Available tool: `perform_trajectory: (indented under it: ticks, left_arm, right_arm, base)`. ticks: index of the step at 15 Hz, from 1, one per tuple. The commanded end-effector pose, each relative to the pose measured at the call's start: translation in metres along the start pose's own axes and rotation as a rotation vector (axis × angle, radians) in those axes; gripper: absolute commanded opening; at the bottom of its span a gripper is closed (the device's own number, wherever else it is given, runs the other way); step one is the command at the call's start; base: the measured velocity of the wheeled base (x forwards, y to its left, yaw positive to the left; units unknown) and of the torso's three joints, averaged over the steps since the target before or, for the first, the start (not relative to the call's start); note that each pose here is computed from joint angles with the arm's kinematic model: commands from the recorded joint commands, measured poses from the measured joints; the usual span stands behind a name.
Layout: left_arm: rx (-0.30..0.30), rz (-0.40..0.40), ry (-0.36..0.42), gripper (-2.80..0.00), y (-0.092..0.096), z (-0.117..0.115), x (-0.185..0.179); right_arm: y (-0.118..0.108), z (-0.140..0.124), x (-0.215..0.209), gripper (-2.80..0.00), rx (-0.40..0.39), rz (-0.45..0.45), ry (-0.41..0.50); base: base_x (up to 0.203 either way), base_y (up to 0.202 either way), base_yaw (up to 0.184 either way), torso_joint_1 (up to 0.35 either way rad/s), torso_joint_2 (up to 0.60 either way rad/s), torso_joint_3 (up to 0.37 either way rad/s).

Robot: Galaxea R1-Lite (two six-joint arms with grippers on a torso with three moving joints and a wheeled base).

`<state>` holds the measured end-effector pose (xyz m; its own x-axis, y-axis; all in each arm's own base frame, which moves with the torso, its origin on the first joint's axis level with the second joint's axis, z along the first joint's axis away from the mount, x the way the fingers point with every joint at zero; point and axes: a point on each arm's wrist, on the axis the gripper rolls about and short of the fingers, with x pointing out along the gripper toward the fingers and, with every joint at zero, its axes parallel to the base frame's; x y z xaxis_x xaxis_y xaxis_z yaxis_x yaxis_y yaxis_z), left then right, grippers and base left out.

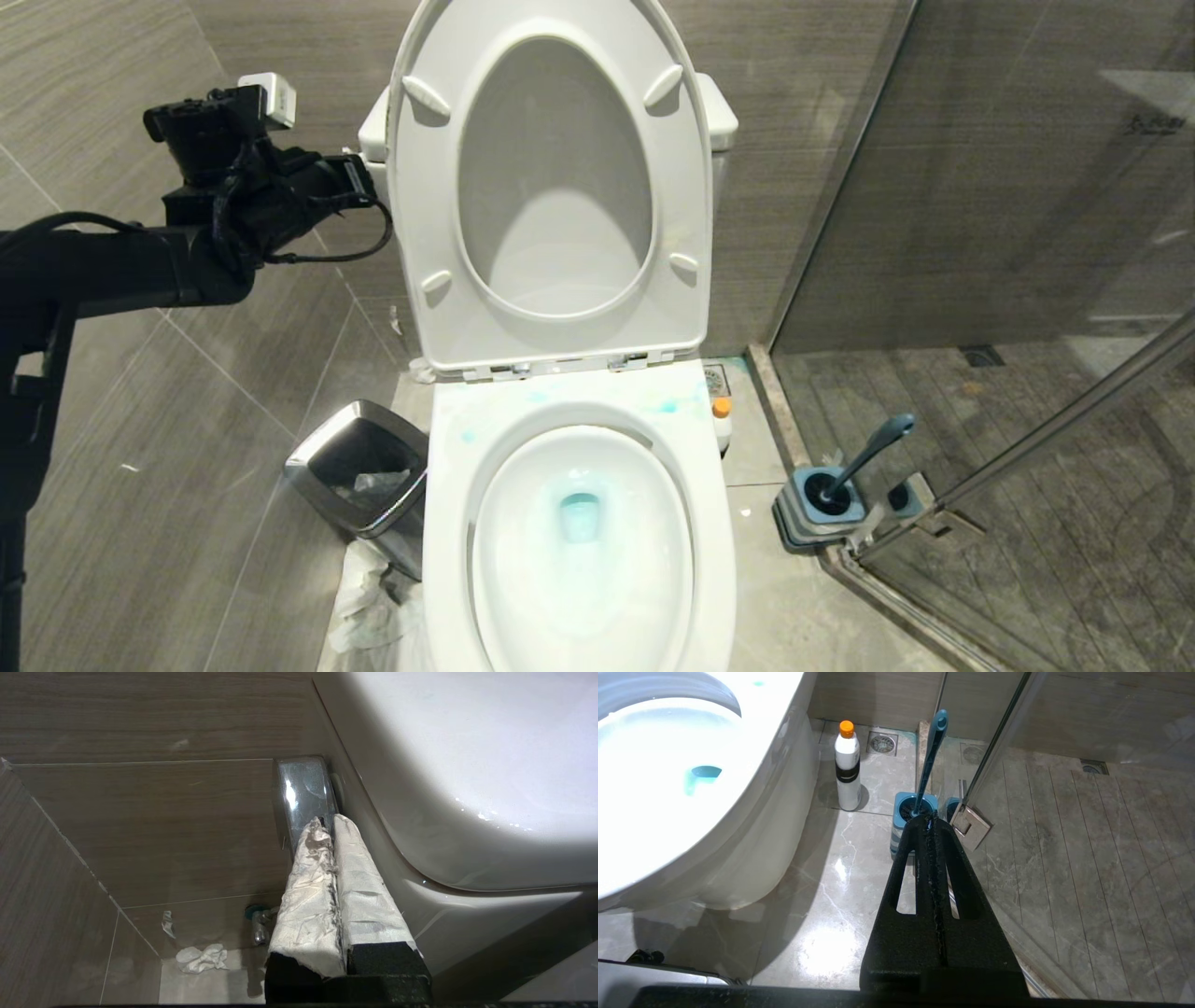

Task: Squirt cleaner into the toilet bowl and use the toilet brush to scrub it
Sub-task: Flush the toilet

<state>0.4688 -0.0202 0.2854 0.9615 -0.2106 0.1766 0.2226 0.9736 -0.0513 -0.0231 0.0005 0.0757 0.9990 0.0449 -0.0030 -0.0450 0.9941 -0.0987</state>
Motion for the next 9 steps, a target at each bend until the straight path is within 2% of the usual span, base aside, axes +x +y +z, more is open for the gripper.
perform_trajectory:
  ticks: [1,9]
  left_arm:
    - [-0.004,0.002,0.03,-2.8,0.002,-0.013,0.005]
    - [0.003,0.022,0.095,-2.8,0.012,-0.043,0.012]
  right_arm:
    - [0.0,0.0,0.0,-2.8,-0.001,0.001,0.002]
    - [0.0,0.0,0.0,-2.8,-0.001,0.001,0.002]
  base:
    - [0.0,0.0,0.0,0.0,0.0,0.0]
    - [0.0,0.0,0.0,0.0,0.0,0.0]
